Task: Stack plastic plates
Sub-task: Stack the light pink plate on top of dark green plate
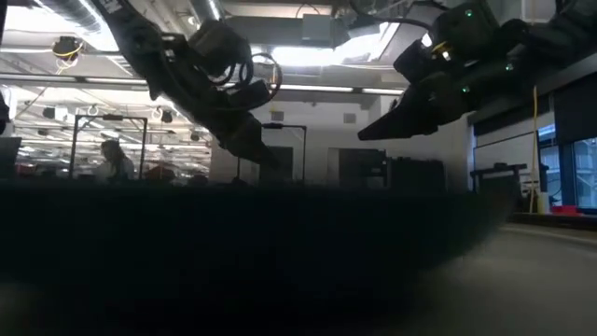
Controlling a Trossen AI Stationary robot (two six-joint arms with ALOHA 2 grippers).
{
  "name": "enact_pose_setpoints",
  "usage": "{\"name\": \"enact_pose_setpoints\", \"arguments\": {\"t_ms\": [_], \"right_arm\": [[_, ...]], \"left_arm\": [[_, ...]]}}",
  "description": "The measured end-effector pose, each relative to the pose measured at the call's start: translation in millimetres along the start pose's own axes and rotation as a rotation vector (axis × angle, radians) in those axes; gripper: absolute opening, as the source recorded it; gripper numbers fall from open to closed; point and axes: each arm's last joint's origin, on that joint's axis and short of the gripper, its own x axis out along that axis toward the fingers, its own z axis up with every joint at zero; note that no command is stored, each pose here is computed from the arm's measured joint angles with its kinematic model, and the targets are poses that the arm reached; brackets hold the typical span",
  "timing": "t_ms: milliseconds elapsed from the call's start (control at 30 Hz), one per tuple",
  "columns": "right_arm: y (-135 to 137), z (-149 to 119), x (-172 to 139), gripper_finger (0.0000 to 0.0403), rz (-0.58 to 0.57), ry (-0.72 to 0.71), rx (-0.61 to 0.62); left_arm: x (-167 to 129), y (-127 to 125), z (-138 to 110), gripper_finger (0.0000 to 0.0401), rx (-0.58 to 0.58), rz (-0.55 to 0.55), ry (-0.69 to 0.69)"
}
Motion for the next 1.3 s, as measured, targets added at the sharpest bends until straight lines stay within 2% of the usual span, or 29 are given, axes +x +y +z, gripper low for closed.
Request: {"name": "enact_pose_setpoints", "arguments": {"t_ms": [167, 267, 400, 633, 733, 967, 1300], "right_arm": [[0, 0, 0, 0.0117, -0.022, 0.006, -0.007], [0, 0, 0, 0.0117, -0.036, 0.009, -0.01], [-2, 0, 0, 0.0117, -0.089, 0.015, -0.037], [-5, 1, 0, 0.0117, -0.167, 0.015, -0.085], [-5, 1, 0, 0.0117, -0.186, 0.018, -0.106], [-6, 1, -1, 0.0117, -0.209, 0.019, -0.112], [-6, 1, -1, 0.0117, -0.207, 0.019, -0.111]], "left_arm": [[10, 19, -10, 0.0109, -0.023, -0.086, 0.022], [21, 30, -14, 0.0126, -0.029, -0.077, 0.048], [40, 38, -14, 0.0131, 0.001, -0.069, 0.095], [69, 33, -14, 0.0131, 0.124, -0.164, 0.203], [76, 32, -14, 0.0131, 0.157, -0.171, 0.23], [75, 30, -10, 0.0131, 0.164, -0.171, 0.233], [50, 22, 10, 0.0132, 0.17, -0.185, 0.224]]}}
